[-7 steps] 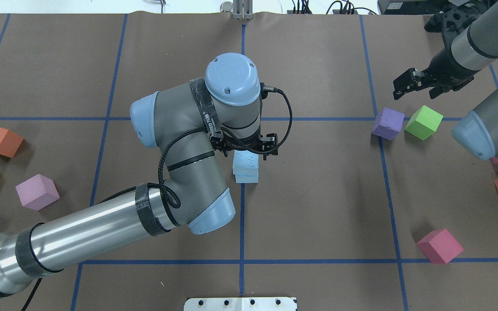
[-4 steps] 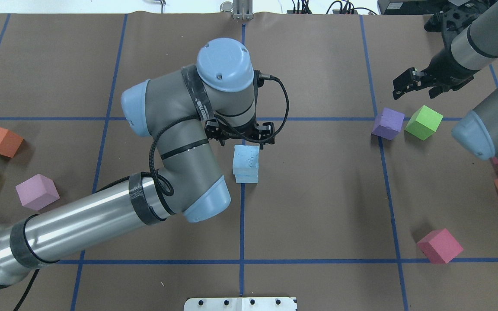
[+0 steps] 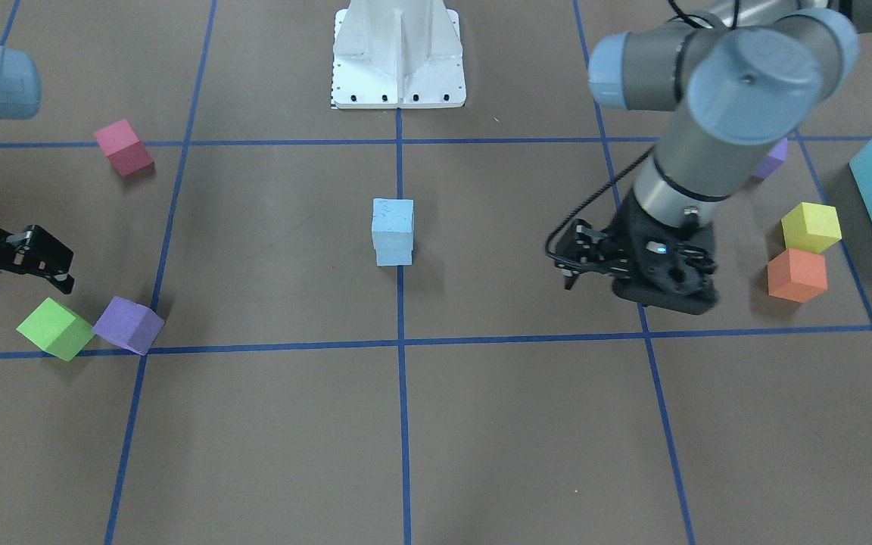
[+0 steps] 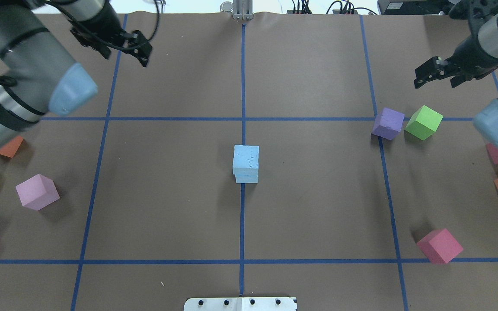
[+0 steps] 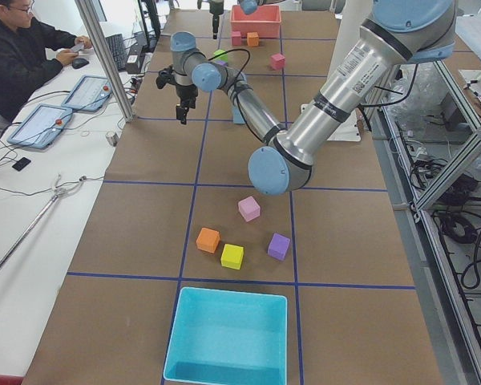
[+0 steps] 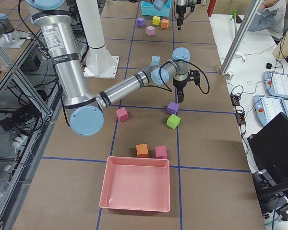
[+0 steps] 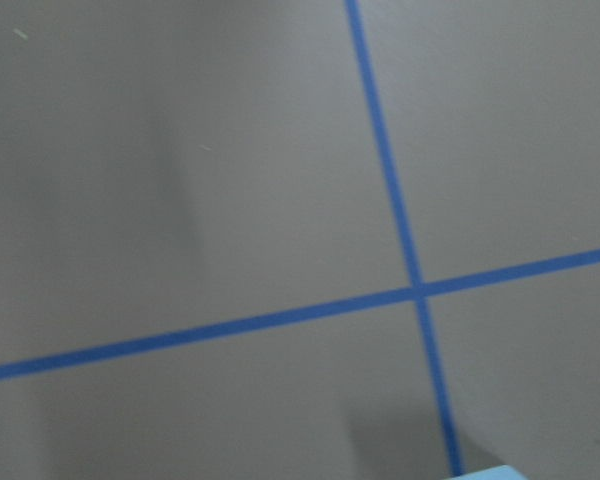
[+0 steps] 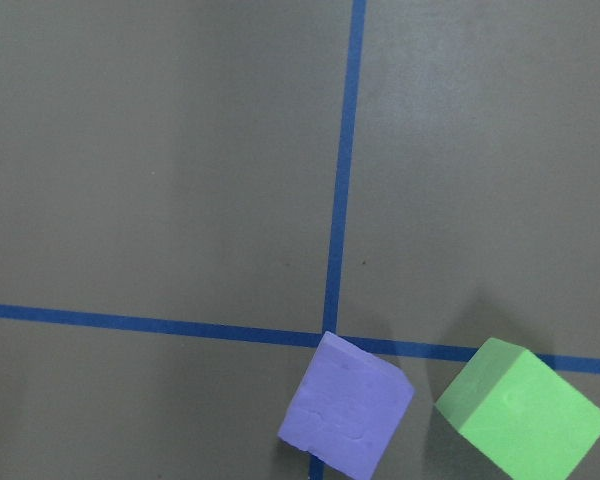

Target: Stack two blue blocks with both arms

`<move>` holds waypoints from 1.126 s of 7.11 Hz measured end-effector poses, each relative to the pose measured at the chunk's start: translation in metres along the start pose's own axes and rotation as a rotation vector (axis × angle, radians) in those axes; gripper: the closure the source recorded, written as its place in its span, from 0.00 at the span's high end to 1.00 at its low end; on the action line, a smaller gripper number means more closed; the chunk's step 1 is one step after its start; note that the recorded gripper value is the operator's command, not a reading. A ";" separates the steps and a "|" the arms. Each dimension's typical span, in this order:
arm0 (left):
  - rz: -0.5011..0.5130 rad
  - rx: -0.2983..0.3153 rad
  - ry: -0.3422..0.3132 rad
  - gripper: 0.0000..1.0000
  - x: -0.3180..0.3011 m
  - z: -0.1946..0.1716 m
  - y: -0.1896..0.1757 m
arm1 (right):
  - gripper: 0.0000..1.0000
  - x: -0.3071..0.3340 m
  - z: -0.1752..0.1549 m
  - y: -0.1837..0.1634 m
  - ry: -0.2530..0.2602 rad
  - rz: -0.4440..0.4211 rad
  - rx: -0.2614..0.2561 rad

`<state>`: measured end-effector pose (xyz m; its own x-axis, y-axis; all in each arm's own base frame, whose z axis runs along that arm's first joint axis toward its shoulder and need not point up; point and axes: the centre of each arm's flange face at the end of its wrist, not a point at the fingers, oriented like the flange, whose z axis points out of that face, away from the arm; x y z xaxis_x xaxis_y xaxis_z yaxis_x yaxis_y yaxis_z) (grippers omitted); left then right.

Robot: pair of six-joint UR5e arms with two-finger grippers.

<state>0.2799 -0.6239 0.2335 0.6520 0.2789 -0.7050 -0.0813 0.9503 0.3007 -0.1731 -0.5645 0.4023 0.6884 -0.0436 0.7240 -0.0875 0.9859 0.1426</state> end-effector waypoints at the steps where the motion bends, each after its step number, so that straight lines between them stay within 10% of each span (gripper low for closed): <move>1: 0.037 0.008 -0.017 0.99 -0.065 -0.019 0.002 | 1.00 0.035 -0.013 -0.003 0.020 0.044 0.020; 8: 0.028 -0.083 -0.152 0.99 -0.344 -0.088 0.083 | 1.00 0.220 -0.035 0.066 0.063 0.162 -0.032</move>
<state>-0.0177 -0.6285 0.4444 0.7547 0.2870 -0.5899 -0.1586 0.9524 0.2604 -0.0025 -0.5029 0.5472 0.7112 0.1255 0.6917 -0.1789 0.9839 0.0055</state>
